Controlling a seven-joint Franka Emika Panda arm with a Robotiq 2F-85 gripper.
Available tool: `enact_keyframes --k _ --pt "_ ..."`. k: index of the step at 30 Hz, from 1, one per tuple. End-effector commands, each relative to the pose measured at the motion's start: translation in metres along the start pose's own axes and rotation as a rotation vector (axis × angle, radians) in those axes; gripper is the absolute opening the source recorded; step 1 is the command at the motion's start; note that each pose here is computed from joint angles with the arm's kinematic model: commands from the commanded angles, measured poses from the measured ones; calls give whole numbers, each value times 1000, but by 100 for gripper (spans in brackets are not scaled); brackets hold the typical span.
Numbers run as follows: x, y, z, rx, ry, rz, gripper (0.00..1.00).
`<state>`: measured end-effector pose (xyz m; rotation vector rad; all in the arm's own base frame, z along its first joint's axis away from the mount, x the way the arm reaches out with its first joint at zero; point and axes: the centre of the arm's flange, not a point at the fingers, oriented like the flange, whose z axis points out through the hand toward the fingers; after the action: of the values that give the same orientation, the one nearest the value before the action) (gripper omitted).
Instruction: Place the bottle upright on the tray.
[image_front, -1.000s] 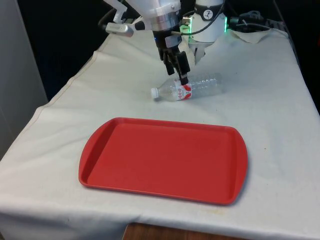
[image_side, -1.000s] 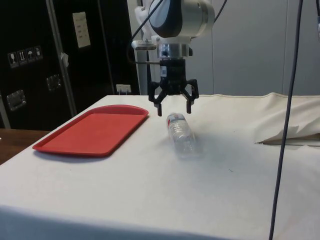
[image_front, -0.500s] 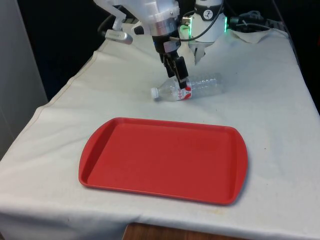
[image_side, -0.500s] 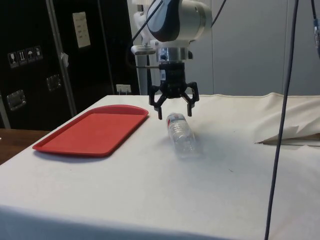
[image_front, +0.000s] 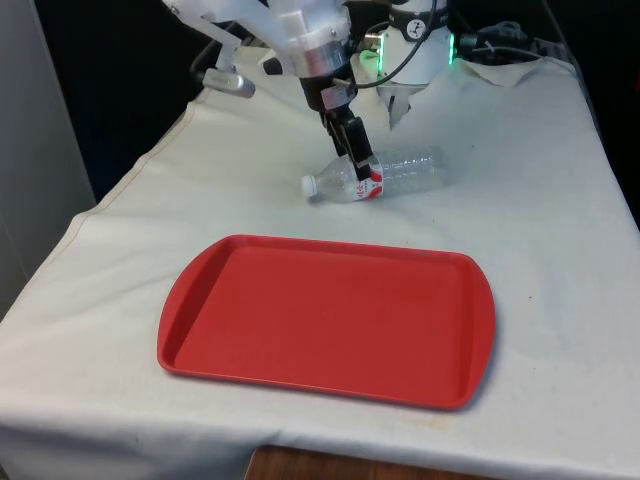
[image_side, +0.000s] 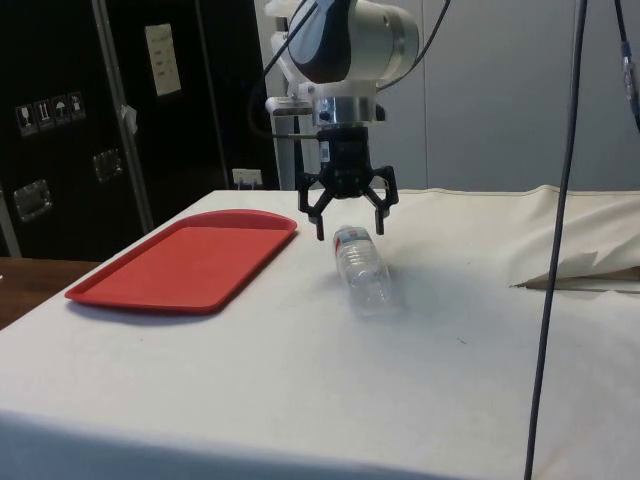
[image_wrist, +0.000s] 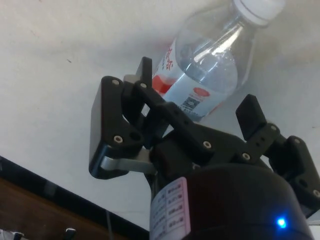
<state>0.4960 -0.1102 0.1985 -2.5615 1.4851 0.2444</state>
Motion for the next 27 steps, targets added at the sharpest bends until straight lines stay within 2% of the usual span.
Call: enact_keyframes --k 1,2,3,4,8,11,12,13,20,21,22,27 --pt "1 0 1 10 -13 8 100" --pt "2 0 1 11 -15 13 100" --pt "0 0 0 2 -1 4 100" --pt "2 0 2 11 -19 17 100" --pt "4 0 3 14 -34 33 100" --pt "6 1 4 14 -43 43 100" --pt "5 2 4 5 -33 38 100" --pt "6 1 5 13 -48 46 100" --pt "13 1 7 10 -69 69 100" --pt "12 2 6 4 -59 65 100" --pt "14 2 7 8 -71 72 100" --pt "22 1 8 2 -86 85 100"
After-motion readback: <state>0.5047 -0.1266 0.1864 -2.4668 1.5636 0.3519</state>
